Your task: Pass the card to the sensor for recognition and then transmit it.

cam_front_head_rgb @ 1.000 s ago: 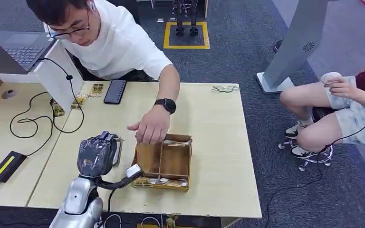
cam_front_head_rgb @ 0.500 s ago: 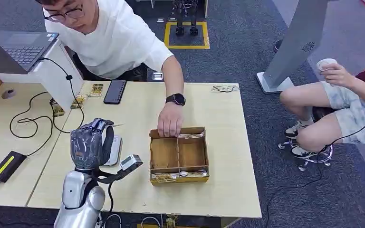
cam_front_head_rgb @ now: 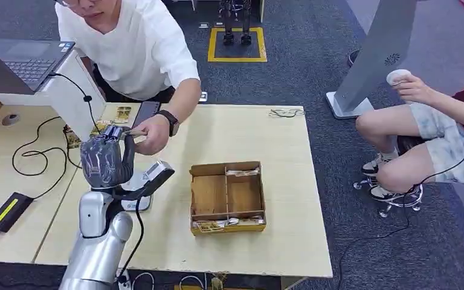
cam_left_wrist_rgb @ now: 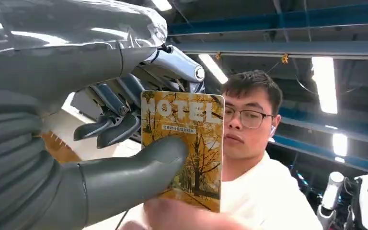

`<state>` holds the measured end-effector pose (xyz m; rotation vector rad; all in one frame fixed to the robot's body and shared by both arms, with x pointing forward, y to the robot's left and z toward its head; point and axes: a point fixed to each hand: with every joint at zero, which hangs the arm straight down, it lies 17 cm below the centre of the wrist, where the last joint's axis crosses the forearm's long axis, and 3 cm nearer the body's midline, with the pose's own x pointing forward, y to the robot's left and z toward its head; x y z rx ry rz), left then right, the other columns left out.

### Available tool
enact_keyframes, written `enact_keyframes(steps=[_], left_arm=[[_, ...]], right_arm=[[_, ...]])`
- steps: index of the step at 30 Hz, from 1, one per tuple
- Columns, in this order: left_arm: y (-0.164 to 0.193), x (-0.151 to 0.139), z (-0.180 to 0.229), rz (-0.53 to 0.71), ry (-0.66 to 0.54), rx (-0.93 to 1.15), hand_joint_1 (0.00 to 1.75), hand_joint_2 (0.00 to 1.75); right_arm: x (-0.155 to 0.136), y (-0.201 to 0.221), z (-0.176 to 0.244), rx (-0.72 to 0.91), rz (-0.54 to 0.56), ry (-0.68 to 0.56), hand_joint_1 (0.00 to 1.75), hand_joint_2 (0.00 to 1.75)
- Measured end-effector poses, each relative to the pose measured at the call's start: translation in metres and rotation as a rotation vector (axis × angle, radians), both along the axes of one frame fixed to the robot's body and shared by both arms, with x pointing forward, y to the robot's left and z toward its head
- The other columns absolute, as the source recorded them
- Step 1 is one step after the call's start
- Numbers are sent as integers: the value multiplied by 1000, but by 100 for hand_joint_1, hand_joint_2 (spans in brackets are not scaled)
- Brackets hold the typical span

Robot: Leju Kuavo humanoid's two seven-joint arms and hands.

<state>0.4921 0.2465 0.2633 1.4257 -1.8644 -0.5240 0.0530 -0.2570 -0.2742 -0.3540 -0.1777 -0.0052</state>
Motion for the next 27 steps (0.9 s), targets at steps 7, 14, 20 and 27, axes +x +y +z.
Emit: enact_keyframes(steps=[7, 14, 20, 27], left_arm=[[-2, 15, -5, 6, 35, 4, 122, 175], [-17, 18, -10, -37, 46, 16, 0, 175], [-23, 18, -12, -53, 49, 21, 0, 175], [-26, 17, -11, -69, 46, 19, 0, 175]], right_arm=[[1, 1, 0, 0, 18, 2, 0, 175], [2, 2, 0, 1, 24, -1, 0, 175], [2, 3, 0, 3, 28, -4, 0, 175], [3, 3, 0, 4, 30, -7, 0, 175]])
